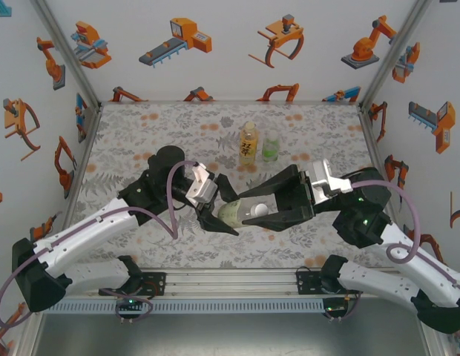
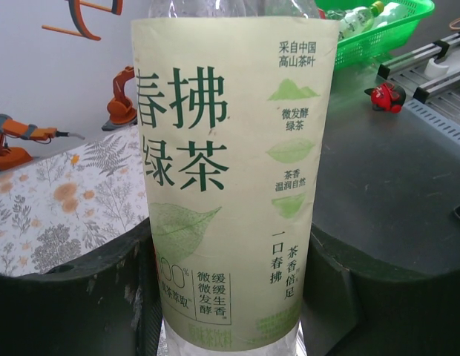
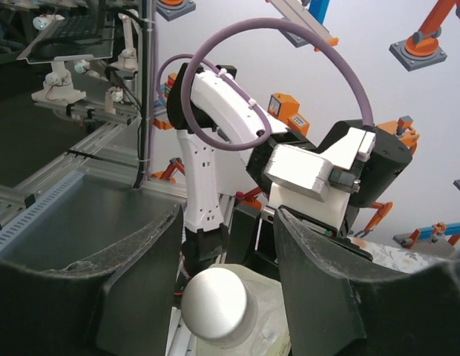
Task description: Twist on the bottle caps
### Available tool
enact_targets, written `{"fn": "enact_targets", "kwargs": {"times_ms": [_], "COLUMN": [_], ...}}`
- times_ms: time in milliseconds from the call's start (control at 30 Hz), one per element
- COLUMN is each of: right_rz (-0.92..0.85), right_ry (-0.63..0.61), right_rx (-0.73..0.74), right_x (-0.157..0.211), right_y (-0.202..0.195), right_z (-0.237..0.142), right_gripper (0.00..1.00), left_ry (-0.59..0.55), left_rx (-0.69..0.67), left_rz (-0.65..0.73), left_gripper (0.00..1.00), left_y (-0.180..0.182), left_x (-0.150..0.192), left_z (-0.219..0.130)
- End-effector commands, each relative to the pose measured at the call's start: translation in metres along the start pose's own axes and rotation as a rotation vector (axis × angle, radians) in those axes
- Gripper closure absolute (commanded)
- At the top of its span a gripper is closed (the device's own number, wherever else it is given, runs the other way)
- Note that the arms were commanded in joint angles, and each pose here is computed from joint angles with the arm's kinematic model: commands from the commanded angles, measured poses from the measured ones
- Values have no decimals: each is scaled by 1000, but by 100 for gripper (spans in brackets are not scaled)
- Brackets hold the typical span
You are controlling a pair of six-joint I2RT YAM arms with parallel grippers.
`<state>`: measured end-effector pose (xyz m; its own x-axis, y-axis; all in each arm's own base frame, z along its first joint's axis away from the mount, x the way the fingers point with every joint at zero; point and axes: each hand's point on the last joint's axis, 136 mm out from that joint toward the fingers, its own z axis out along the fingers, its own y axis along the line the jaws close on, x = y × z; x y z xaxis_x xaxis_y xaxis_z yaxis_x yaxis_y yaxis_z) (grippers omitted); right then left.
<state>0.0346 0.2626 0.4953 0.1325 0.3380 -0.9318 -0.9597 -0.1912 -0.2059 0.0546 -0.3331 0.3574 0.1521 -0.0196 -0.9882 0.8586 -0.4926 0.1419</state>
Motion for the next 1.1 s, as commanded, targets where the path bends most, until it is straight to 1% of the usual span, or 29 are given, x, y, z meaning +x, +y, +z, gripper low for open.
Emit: {"fn": "enact_targets", "kwargs": {"times_ms": [0, 100, 233, 267, 333, 400, 500, 533, 600, 667, 700, 767, 800, 867, 900, 967, 1067], "right_rz": [-48, -38, -34, -34, -34, -39, -39, -37, -13, 56, 107, 230, 280, 409, 465, 608, 718], "right_ry": [-24, -16, -13, -14, -15, -4, -1, -4, -15, -42, -54, -92, -103, -128, -134, -133, -135], "right_rx": [-62, -67, -52, -42, -12, 16, 114, 155, 263, 430, 515, 743, 830, 1041, 1118, 1347, 1558], "right_x": [-8, -5, -3, -2, -1, 3, 7, 9, 14, 20, 25, 37, 44, 62, 70, 96, 126], "right_y": [15, 16, 13, 11, 6, 1, -13, -19, -36, -63, -76, -108, -118, -140, -147, -158, -159], "right_z": [-3, -3, -3, -3, -3, -4, -7, -9, -15, -26, -33, -58, -69, -97, -107, -140, -172], "right_gripper": [48, 48, 55, 58, 69, 78, 93, 99, 100, 100, 100, 100, 100, 100, 100, 100, 100], "left_ry": [-38, -42, -43, -43, -40, -37, -18, 3, 45, 90, 106, 130, 134, 152, 168, 220, 291], "left_rx": [36, 35, 42, 40, 41, 38, -10, -41, -125, -245, -283, -367, -405, -459, -469, -529, -655], "left_rz": [56, 60, 64, 63, 54, 57, 51, 52, 51, 30, 26, 6, -14, -76, -93, -119, -147], "left_gripper": [100, 100, 100, 100, 100, 100, 100, 100, 100, 100, 100, 100, 100, 100, 100, 100, 100], "left_y": [-5, -4, -6, -6, -6, -6, 0, 3, 14, 33, 38, 53, 61, 76, 80, 93, 113], "left_x": [-21, -21, -23, -23, -24, -22, -20, -17, -8, 3, 7, 15, 17, 20, 24, 35, 48], "left_z": [1, 1, 1, 2, 2, 2, 1, 0, -3, -8, -10, -13, -14, -15, -14, -13, -16]}}
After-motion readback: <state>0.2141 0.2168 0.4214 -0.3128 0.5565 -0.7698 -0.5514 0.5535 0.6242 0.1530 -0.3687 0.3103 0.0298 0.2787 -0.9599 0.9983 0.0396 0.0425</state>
